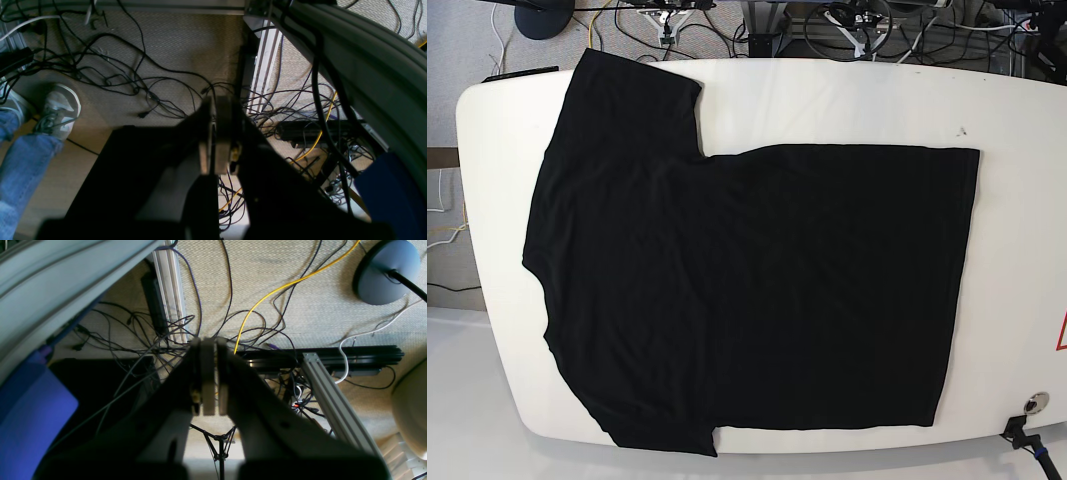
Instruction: Fold the T-shirt properly
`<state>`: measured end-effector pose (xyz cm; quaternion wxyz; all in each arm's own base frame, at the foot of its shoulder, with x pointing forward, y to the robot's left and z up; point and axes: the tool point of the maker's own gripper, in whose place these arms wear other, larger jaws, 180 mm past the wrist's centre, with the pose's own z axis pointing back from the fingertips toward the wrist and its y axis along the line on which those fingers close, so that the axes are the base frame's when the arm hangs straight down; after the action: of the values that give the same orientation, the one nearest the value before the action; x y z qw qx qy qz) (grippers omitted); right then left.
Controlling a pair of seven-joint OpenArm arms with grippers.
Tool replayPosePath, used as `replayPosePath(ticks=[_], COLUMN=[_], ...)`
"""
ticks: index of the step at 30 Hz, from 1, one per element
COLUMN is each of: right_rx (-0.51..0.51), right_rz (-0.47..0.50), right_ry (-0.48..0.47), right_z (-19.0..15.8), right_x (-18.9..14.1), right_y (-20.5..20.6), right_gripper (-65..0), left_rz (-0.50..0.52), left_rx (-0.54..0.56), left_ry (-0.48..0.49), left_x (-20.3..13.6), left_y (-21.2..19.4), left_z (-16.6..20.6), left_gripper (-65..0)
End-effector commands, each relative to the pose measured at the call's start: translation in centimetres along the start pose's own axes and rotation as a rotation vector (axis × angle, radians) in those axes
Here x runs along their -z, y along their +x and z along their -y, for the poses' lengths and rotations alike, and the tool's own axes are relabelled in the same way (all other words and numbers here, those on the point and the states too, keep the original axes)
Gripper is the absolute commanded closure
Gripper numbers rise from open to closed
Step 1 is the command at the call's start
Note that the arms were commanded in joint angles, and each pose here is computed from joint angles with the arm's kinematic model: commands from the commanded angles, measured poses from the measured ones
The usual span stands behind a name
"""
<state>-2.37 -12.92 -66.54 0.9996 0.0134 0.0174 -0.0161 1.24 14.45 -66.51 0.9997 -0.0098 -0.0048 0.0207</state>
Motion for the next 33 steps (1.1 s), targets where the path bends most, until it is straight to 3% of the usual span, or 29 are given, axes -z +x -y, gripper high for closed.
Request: replayPosePath(ticks=[1,33], right_rx=[0.004,0.001], right_rz=[-0.003,-0.004], right_ry=[-0.008,-0.008], right_z=[0.3,0.4], right_x=[0.0,0.0], right_y=[-0.1,-0.3], right_gripper=[-0.2,-0.1], left_rz=[0.003,0.045], left_rx=[0.004,-0.011], left_ry=[-0.002,-0.008], left_x=[0.0,0.0], left_y=[0.1,0.8], left_z=[0.2,0.3], left_gripper=[0.0,-0.2])
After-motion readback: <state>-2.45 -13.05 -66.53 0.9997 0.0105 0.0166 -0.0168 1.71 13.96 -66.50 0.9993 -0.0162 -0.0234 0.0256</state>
